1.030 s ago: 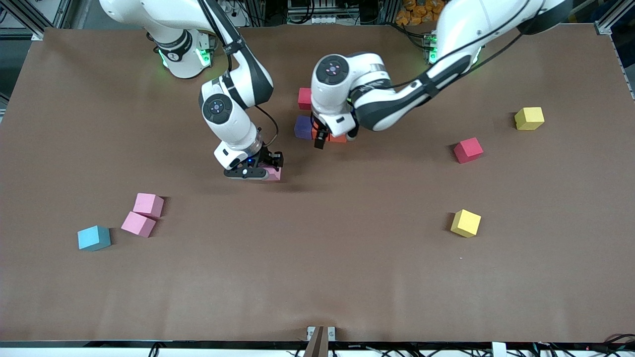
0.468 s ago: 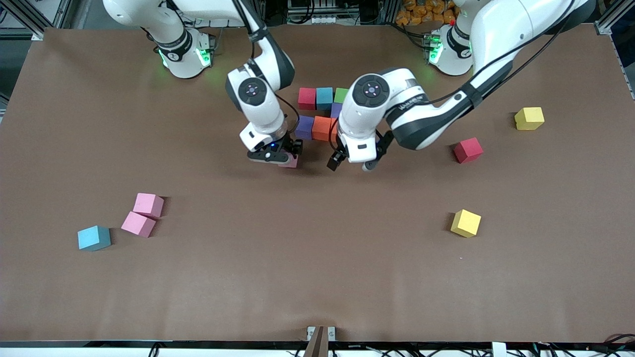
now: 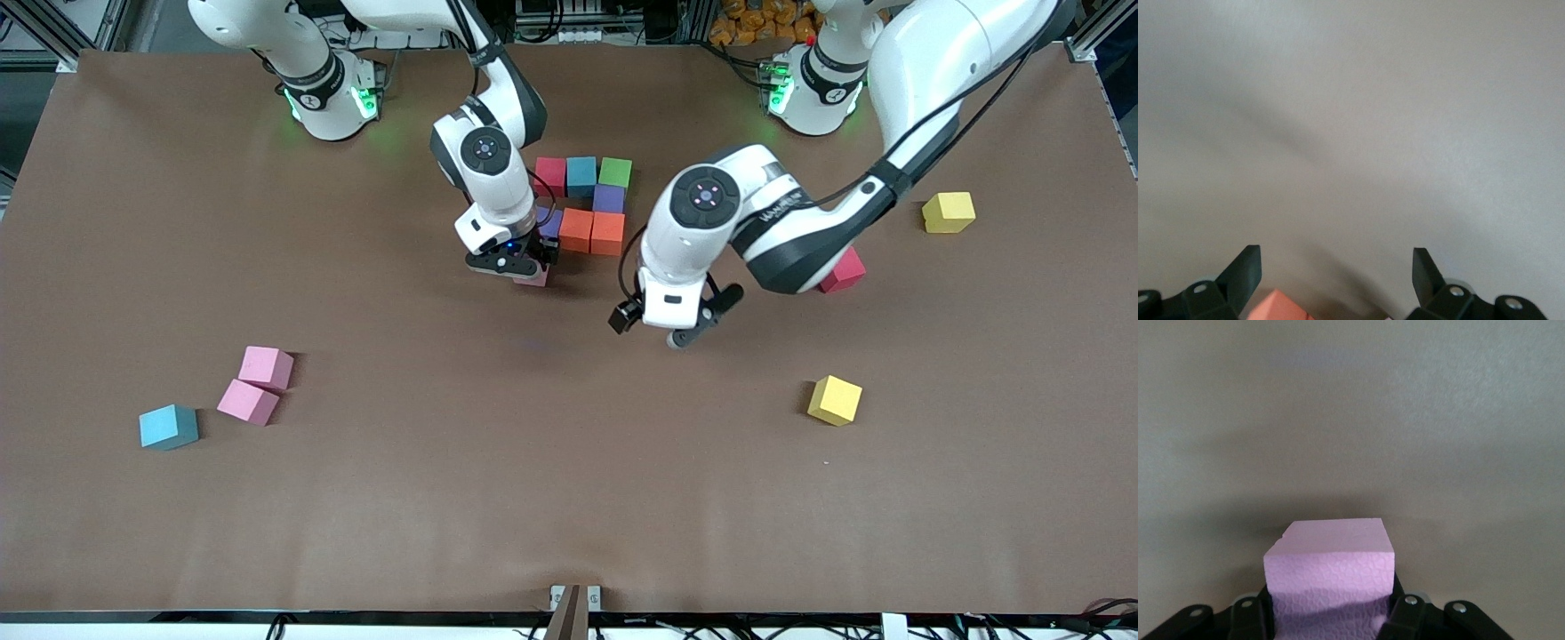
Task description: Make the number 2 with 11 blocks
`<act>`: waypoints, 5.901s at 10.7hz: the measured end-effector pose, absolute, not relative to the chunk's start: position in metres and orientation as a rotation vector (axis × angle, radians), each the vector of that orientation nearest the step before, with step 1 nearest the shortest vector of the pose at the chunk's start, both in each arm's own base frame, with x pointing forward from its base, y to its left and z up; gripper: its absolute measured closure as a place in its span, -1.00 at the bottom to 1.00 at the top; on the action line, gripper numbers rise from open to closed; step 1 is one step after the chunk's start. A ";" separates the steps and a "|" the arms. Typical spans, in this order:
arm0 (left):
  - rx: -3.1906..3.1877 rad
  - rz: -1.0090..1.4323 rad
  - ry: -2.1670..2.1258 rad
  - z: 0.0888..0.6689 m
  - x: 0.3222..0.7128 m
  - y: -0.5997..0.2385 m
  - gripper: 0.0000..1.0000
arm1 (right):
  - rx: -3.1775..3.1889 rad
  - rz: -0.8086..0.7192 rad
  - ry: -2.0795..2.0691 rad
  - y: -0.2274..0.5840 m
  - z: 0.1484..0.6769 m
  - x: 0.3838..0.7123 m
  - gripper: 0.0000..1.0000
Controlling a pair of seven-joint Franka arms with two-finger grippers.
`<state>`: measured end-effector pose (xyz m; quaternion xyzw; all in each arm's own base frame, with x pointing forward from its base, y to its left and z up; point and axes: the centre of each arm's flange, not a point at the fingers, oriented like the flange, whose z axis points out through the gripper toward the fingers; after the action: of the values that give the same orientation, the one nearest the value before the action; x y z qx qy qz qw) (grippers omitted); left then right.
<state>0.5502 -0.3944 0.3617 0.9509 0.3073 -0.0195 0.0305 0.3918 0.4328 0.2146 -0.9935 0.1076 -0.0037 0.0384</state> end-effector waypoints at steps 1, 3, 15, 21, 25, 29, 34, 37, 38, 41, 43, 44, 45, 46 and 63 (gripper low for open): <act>2.968 -0.051 0.867 0.363 0.559 -0.386 -1.00 | -3.050 -0.011 0.336 0.434 0.212 0.391 -0.19; 3.037 -0.041 0.718 0.376 0.577 -0.369 -1.00 | -3.054 -0.011 0.344 0.434 0.208 0.391 -0.19; 3.166 0.008 -0.329 0.382 0.668 -0.222 -1.00 | -3.058 -0.023 0.362 0.446 0.201 0.383 -0.19; 3.152 -0.010 -0.467 0.381 0.689 -0.144 -1.00 | -3.064 -0.030 0.356 0.447 0.196 0.381 -0.31; 3.131 -0.046 -0.606 0.373 0.694 -0.101 -1.00 | -3.070 -0.038 0.367 0.445 0.190 0.384 -1.00; 3.077 -0.172 -0.715 0.328 0.690 -0.070 -1.00 | -3.030 -0.069 0.438 0.432 0.206 0.412 -1.00; 3.024 -0.294 -0.685 0.273 0.681 -0.071 -1.00 | -3.018 -0.006 0.303 0.352 0.268 0.498 -1.00; 3.067 -0.307 -0.522 0.265 0.680 -0.076 -1.00 | -3.004 0.079 0.076 0.247 0.322 0.568 -1.00; 3.077 -0.296 -0.499 0.262 0.682 -0.077 -1.00 | -2.998 0.084 0.016 0.213 0.329 0.583 -1.00; 3.117 -0.263 -0.495 0.238 0.687 -0.075 -1.00 | -3.005 0.104 0.019 0.130 0.329 0.605 -1.00; 3.124 -0.260 -0.526 0.232 0.686 -0.088 -1.00 | -3.054 0.146 0.053 0.089 0.330 0.609 -1.00; 3.124 -0.261 -0.532 0.232 0.685 -0.090 -1.00 | -3.077 0.150 0.079 0.062 0.330 0.611 -1.00; 3.125 -0.262 -0.531 0.231 0.685 -0.090 -1.00 | -3.089 0.150 0.097 0.032 0.330 0.614 -1.00; 3.137 -0.261 -0.543 0.230 0.685 -0.088 -1.00 | -3.091 0.153 0.118 0.000 0.328 0.614 -1.00; 3.133 -0.152 -0.669 0.234 0.662 -0.215 -0.12 | -3.089 0.148 0.266 -0.049 0.204 0.602 -0.87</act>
<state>0.6616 -0.2155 0.2339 0.9764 -0.2083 -0.0472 -0.0328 0.6019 -0.0495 0.2042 -0.9950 0.0856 0.0477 0.0188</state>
